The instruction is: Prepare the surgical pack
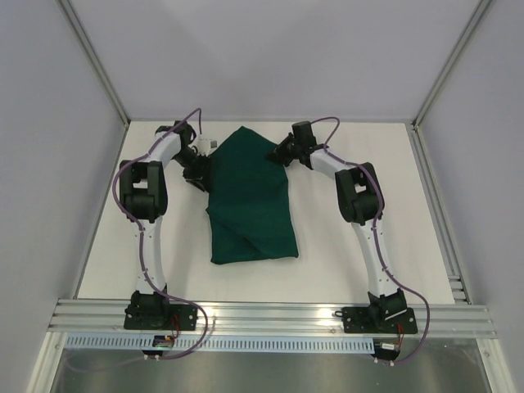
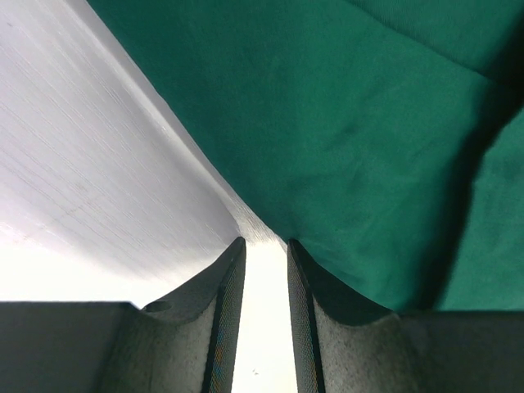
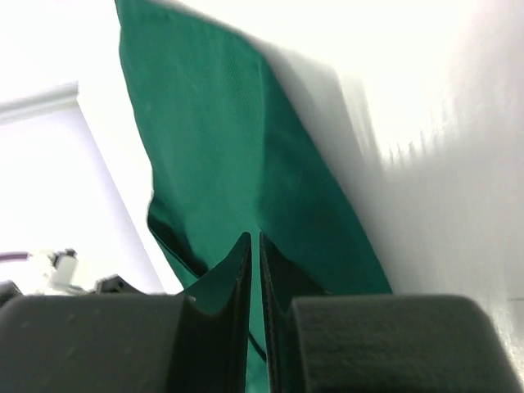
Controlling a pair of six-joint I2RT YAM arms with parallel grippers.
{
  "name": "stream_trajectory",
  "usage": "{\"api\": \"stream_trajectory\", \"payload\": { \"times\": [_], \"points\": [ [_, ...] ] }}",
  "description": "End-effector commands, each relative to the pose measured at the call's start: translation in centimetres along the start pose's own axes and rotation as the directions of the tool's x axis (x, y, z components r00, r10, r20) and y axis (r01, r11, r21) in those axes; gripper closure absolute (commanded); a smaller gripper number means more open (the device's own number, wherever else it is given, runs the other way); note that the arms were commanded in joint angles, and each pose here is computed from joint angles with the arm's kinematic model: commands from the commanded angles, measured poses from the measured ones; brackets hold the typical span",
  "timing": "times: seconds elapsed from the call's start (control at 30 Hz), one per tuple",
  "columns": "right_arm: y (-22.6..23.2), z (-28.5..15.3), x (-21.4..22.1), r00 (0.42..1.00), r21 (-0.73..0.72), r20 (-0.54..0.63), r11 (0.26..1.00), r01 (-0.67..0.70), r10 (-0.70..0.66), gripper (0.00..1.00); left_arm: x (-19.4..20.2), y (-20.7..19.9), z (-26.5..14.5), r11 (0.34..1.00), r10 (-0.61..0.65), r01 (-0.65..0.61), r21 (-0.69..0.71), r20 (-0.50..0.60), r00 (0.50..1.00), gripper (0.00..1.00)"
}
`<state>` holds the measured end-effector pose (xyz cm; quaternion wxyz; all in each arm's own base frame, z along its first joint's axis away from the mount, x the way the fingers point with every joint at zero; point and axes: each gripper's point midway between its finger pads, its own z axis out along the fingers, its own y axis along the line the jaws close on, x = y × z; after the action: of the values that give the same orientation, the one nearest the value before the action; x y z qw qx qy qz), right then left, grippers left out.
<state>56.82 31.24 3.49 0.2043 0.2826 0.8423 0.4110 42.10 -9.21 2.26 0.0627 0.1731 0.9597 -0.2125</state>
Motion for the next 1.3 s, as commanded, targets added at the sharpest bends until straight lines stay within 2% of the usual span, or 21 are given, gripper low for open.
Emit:
{"api": "stream_trajectory", "payload": {
  "times": [0.0,0.2,0.3,0.43,0.47,0.53,0.57,0.67,0.7,0.87,1.0,1.03,1.13,1.17,1.2,1.27],
  "points": [
    [2.7,0.0,-3.7,0.989,-0.067,0.132,0.996,-0.061,0.07,0.9,-1.2,0.9,0.5,1.0,-0.003,0.004,-0.025,0.025,1.0,0.64],
    [3.0,0.2,-5.8,0.979,-0.051,0.185,0.996,-0.076,0.084,0.9,-3.1,0.5,-1.3,0.999,0.035,-0.032,-0.042,0.087,0.996,0.63],
    [5.8,-1.2,-6.7,0.977,-0.081,0.211,0.997,-0.001,0.018,0.88,-5.6,0.7,-3.5,0.995,0.056,-0.04,-0.091,0.187,0.981,0.57],
    [6.8,-3.5,-7.1,0.965,-0.03,0.242,0.993,0.115,-0.105,0.82,-8.2,1.1,-5.8,0.992,0.038,0.002,-0.129,0.307,0.951,0.5],
    [6.4,-3.9,-7.1,0.956,0.001,0.246,0.987,0.162,-0.157,0.8,-8.5,1.3,-6.1,0.991,0.027,0.017,-0.13,0.326,0.945,0.49],
    [5.4,-4.9,-6.9,0.95,0.058,0.245,0.981,0.186,-0.195,0.68,-9.4,1.5,-6.2,0.991,0.011,0.036,-0.126,0.354,0.935,0.44],
    [5.0,-5.1,-6.8,0.943,0.08,0.236,0.972,0.22,-0.233,0.58,-9.6,1.6,-6.0,0.991,0.004,0.043,-0.125,0.353,0.936,0.43],
    [2.8,-5.1,-6.1,0.94,0.155,0.179,0.952,0.264,-0.29,0.47,-9.6,2.5,-4.3,0.99,-0.049,0.087,-0.11,0.31,0.95,0.41],
    [1.4,-4.5,-5.2,0.946,0.177,0.13,0.946,0.272,-0.296,0.47,-9.4,2.7,-3.3,0.99,-0.077,0.107,-0.091,0.285,0.955,0.41],
    [-3.1,-2.3,-2.4,0.959,0.208,-0.034,0.936,0.283,-0.283,0.47,-9.2,2.8,-1.2,0.991,-0.112,0.127,-0.042,0.252,0.961,0.4],
    [-4.1,-1.6,-1.7,0.961,0.208,-0.068,0.938,0.277,-0.268,0.52,-9.3,2.3,-0.7,0.993,-0.102,0.112,-0.028,0.229,0.968,0.43],
    [-3.9,-1.6,-1.5,0.961,0.196,-0.077,0.941,0.277,-0.267,0.57,-9.2,2.2,-0.6,0.995,-0.092,0.101,-0.027,0.222,0.971,0.44],
    [-3.6,-1.5,-1.5,0.961,0.182,-0.075,0.944,0.276,-0.267,0.66,-9.1,1.8,-0.1,0.997,-0.07,0.077,-0.026,0.211,0.975,0.54],
    [-3.5,-1.6,-1.5,0.961,0.178,-0.075,0.945,0.276,-0.266,0.72,-9.1,1.6,0.0,0.998,-0.06,0.065,-0.015,0.21,0.976,0.58],
    [-3.2,-1.7,-1.6,0.96,0.173,-0.073,0.945,0.279,-0.27,0.74,-9.1,1.6,0.2,0.998,-0.059,0.062,-0.007,0.21,0.976,0.67],
    [-2.5,-2.1,-1.6,0.958,0.16,-0.068,0.945,0.287,-0.279,0.82,-9.3,1.0,0.3,0.998,-0.058,0.053,0.027,0.219,0.974,0.74]
  ]
}}
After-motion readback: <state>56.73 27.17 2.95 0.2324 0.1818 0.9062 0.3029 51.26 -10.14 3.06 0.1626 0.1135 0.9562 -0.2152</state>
